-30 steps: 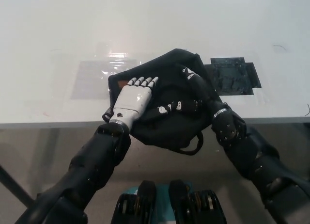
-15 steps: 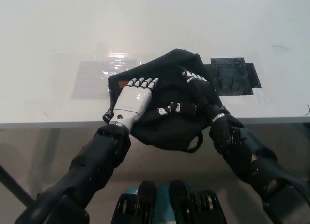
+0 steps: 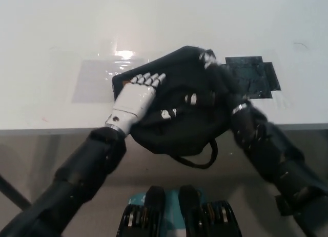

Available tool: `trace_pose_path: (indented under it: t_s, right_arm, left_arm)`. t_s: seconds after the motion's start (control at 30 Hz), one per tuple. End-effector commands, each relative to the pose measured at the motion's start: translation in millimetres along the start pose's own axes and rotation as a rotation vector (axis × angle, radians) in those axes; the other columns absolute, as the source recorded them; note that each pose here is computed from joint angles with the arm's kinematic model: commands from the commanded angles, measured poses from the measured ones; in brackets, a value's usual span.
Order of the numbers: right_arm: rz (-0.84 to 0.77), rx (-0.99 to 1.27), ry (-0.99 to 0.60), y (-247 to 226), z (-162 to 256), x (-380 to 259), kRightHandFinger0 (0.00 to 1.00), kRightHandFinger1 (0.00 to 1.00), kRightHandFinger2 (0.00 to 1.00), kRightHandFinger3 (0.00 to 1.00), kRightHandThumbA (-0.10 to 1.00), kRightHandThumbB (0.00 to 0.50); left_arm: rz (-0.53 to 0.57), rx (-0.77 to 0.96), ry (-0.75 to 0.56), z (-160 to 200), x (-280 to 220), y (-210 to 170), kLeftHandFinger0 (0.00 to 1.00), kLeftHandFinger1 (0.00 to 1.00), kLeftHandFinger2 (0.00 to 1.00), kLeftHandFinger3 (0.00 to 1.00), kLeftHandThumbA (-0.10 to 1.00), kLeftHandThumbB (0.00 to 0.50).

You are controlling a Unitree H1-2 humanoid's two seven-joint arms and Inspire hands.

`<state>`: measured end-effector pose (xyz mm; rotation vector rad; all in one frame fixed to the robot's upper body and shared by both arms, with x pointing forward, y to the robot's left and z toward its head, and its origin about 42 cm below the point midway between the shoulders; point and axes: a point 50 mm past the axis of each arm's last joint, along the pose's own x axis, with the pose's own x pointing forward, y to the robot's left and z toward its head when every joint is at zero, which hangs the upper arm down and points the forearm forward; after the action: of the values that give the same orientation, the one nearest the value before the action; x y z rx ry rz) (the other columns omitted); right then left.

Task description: A soft travel bag is kept infront of the robot in the middle of the desk and the robot uses both its hands to press it to reduce its size

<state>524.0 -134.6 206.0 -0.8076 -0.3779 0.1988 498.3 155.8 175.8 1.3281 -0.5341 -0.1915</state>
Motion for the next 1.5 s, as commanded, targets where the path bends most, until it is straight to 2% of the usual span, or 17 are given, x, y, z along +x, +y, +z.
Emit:
trace_pose_path:
  t_s: [0.0,0.13,0.17,0.37,0.63,0.67,0.73,0.8,0.93,1.0,1.07,1.17,1.2,1.27,1.33,1.37,1.47]
  right_arm:
    - [-0.125,0.056,-0.141,-66.2,59.8,21.1,1.00,1.00,1.00,1.00,1.00,0.091]
    - [-0.200,0.144,-0.218,-95.4,92.1,15.2,1.00,1.00,1.00,1.00,1.00,0.128]
    - [-0.214,0.141,-0.235,-106.4,100.2,11.3,1.00,1.00,1.00,1.00,1.00,0.168]
    - [-0.278,0.168,-0.269,-142.2,119.0,-10.0,1.00,1.00,1.00,1.00,1.00,0.196]
    - [-0.326,0.212,-0.280,-157.4,116.7,-39.2,1.00,1.00,1.00,1.00,1.00,0.181]
    - [-0.333,0.211,-0.298,-159.9,119.7,-46.3,1.00,1.00,1.00,1.00,1.00,0.157]
    - [-0.346,0.200,-0.323,-165.2,121.7,-58.0,1.00,1.00,1.00,1.00,1.00,0.157]
    - [-0.357,0.206,-0.340,-171.3,126.2,-72.0,1.00,1.00,1.00,1.00,1.00,0.196]
    - [-0.388,0.218,-0.446,-180.6,133.2,-114.8,1.00,1.00,1.00,1.00,1.00,0.151]
    - [-0.408,0.251,-0.487,-181.6,138.6,-137.3,1.00,1.00,1.00,1.00,1.00,0.148]
    - [-0.405,0.274,-0.520,-179.6,142.8,-154.9,1.00,1.00,1.00,1.00,1.00,0.142]
    - [-0.416,0.301,-0.609,-180.7,154.9,-195.0,1.00,1.00,1.00,1.00,1.00,0.148]
    - [-0.416,0.303,-0.611,-180.7,155.3,-196.7,1.00,1.00,1.00,1.00,1.00,0.148]
    - [-0.427,0.324,-0.647,-178.6,164.5,-225.1,1.00,1.00,1.00,1.00,1.00,0.160]
    - [-0.434,0.339,-0.659,-173.6,166.1,-243.4,1.00,1.00,1.00,1.00,1.00,0.155]
    - [-0.427,0.374,-0.662,-168.2,166.2,-257.8,1.00,1.00,1.00,1.00,1.00,0.140]
    - [-0.423,0.382,-0.650,-160.8,159.6,-276.5,1.00,1.00,1.00,1.00,1.00,0.147]
  left_arm:
    - [0.144,-0.045,-0.034,2.8,35.4,103.3,1.00,1.00,1.00,1.00,1.00,0.231]
    - [0.245,-0.071,-0.081,19.8,40.3,164.5,1.00,1.00,1.00,1.00,1.00,0.244]
    - [0.292,-0.088,-0.110,25.1,39.7,180.3,1.00,1.00,1.00,1.00,1.00,0.243]
    - [0.357,-0.110,-0.148,36.9,24.0,221.5,1.00,1.00,1.00,1.00,1.00,0.251]
    - [0.375,-0.142,-0.168,33.9,5.1,231.8,1.00,1.00,1.00,1.00,1.00,0.249]
    - [0.387,-0.145,-0.183,34.7,1.6,237.7,1.00,1.00,1.00,1.00,1.00,0.241]
    - [0.400,-0.173,-0.207,36.5,-2.0,243.8,1.00,1.00,1.00,1.00,1.00,0.234]
    - [0.412,-0.200,-0.224,39.7,-13.6,251.6,1.00,1.00,1.00,1.00,1.00,0.246]
    - [0.455,-0.300,-0.280,51.1,-66.2,252.5,1.00,1.00,1.00,1.00,1.00,0.244]
    - [0.467,-0.365,-0.293,58.7,-95.8,251.1,1.00,1.00,1.00,1.00,1.00,0.282]
    - [0.476,-0.423,-0.310,63.5,-119.6,248.1,1.00,1.00,1.00,1.00,1.00,0.287]
    - [0.504,-0.572,-0.335,79.8,-172.3,243.8,1.00,1.00,1.00,1.00,1.00,0.365]
    - [0.506,-0.577,-0.335,80.6,-174.6,243.7,1.00,1.00,1.00,1.00,1.00,0.366]
    - [0.531,-0.632,-0.365,94.8,-207.3,234.9,1.00,1.00,1.00,1.00,1.00,0.311]
    - [0.535,-0.641,-0.382,101.7,-228.7,229.5,1.00,1.00,1.00,1.00,1.00,0.295]
    - [0.590,-0.670,-0.376,108.6,-246.1,221.2,1.00,1.00,1.00,1.00,1.00,0.239]
    - [0.576,-0.698,-0.372,109.4,-266.0,210.7,1.00,1.00,1.00,1.00,1.00,0.216]
